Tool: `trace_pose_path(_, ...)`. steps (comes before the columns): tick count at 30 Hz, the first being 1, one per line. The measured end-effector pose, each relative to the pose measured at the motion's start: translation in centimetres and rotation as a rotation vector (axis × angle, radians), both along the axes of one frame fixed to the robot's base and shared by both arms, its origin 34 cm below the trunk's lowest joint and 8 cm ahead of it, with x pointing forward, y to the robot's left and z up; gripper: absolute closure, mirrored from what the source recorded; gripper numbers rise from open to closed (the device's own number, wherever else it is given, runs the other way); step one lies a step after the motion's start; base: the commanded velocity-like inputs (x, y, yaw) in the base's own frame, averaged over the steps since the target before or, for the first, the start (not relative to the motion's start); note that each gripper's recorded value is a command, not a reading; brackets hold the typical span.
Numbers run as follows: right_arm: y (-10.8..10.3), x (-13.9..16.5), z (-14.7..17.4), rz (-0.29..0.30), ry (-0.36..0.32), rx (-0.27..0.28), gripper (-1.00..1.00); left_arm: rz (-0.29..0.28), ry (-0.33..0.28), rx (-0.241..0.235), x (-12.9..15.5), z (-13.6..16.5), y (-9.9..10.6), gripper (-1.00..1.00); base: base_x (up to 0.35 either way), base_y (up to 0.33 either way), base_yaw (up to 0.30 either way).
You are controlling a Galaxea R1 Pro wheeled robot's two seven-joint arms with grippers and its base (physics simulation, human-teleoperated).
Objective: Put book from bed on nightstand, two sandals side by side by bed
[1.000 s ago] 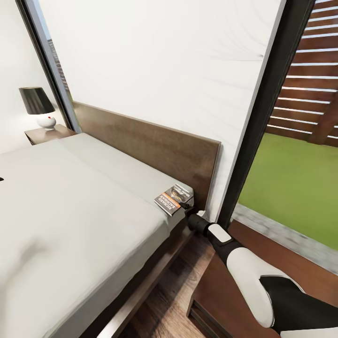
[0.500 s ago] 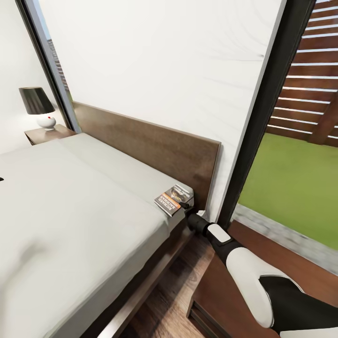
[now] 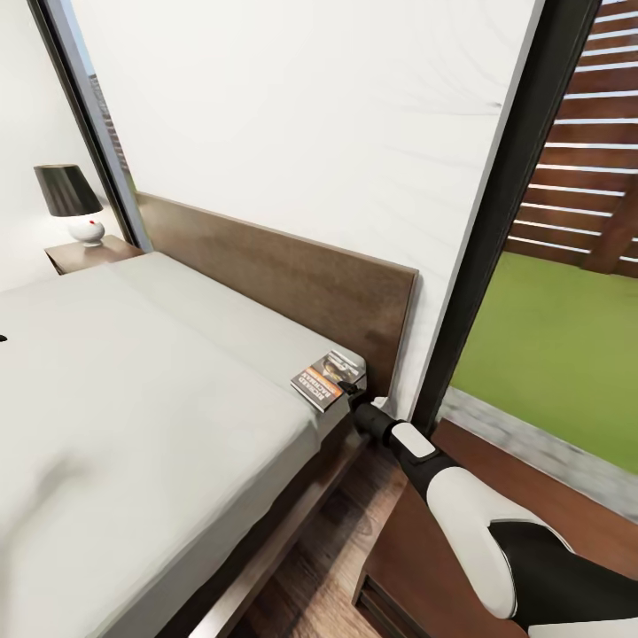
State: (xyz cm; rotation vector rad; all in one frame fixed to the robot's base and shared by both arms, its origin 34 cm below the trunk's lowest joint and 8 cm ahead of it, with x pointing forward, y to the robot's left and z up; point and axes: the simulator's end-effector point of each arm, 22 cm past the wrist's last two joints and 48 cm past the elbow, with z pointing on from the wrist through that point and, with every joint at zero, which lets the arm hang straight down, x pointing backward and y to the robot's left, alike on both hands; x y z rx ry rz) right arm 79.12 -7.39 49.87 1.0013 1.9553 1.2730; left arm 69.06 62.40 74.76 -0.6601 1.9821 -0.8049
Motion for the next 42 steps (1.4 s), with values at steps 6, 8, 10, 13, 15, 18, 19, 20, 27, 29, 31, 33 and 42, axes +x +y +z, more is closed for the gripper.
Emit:
trace_pose_path(6,0.0,0.03,0.05,0.0,-0.001,0.001,-1.0,0.0,0.0,0.0,0.0,0.0,0.0,-1.0,0.003,0.0,0.0)
trace_pose_path(8,0.0,0.03,0.06,0.0,-0.001,0.001,-1.0,0.0,0.0,0.0,0.0,-0.01,0.0,-1.0,0.001,0.0,0.0)
trace_pose_path(10,-0.01,0.03,0.05,-0.001,-0.001,0.002,-1.0,0.0,0.0,0.0,0.0,-0.01,-0.01,-1.0,0.0,0.0,0.0)
trace_pose_path(13,0.0,0.04,0.06,-0.001,-0.002,0.001,-1.0,0.0,0.0,0.0,0.0,-0.01,0.0,-1.0,0.0,0.0,0.0)
trace_pose_path(15,0.0,0.02,0.05,0.0,-0.001,0.001,-1.0,0.0,0.0,0.0,0.0,-0.01,-0.01,-1.0,0.0,0.0,0.0)
trace_pose_path(18,0.0,0.03,0.05,-0.001,-0.001,0.002,-1.0,0.0,0.001,0.0,0.0,-0.03,-0.01,-1.0,0.0,0.0,0.0)
trace_pose_path(19,0.0,0.03,0.05,-0.001,-0.001,0.002,-1.0,0.0,0.001,0.0,0.0,-0.03,-0.01,-1.0,0.0,0.0,0.0)
trace_pose_path(20,0.0,0.02,0.04,-0.001,-0.001,0.002,-1.0,0.0,0.001,0.0,0.0,-0.03,-0.01,-1.0,0.0,0.0,0.0)
trace_pose_path(27,0.05,0.02,0.05,-0.001,-0.002,0.003,-1.0,0.0,0.002,0.0,-0.02,-0.07,0.01,-1.0,0.0,0.0,0.0)
trace_pose_path(29,0.07,0.03,0.08,-0.001,-0.003,0.004,-1.0,0.0,0.002,0.0,-0.02,-0.08,0.01,-1.0,0.0,0.0,0.0)
trace_pose_path(31,0.08,0.03,0.1,-0.001,-0.004,0.004,-1.0,0.0,0.002,0.0,-0.02,-0.08,0.01,-1.0,0.0,0.0,0.0)
trace_pose_path(33,0.09,0.04,0.12,-0.001,-0.004,0.004,-1.0,0.0,0.002,0.0,-0.02,-0.08,0.01,-1.0,0.0,0.0,0.0)
trace_pose_path(42,0.82,-0.07,0.27,0.005,-0.005,0.012,-1.0,0.0,0.002,0.0,-0.02,-0.08,0.01,-1.0,0.0,0.0,0.0)
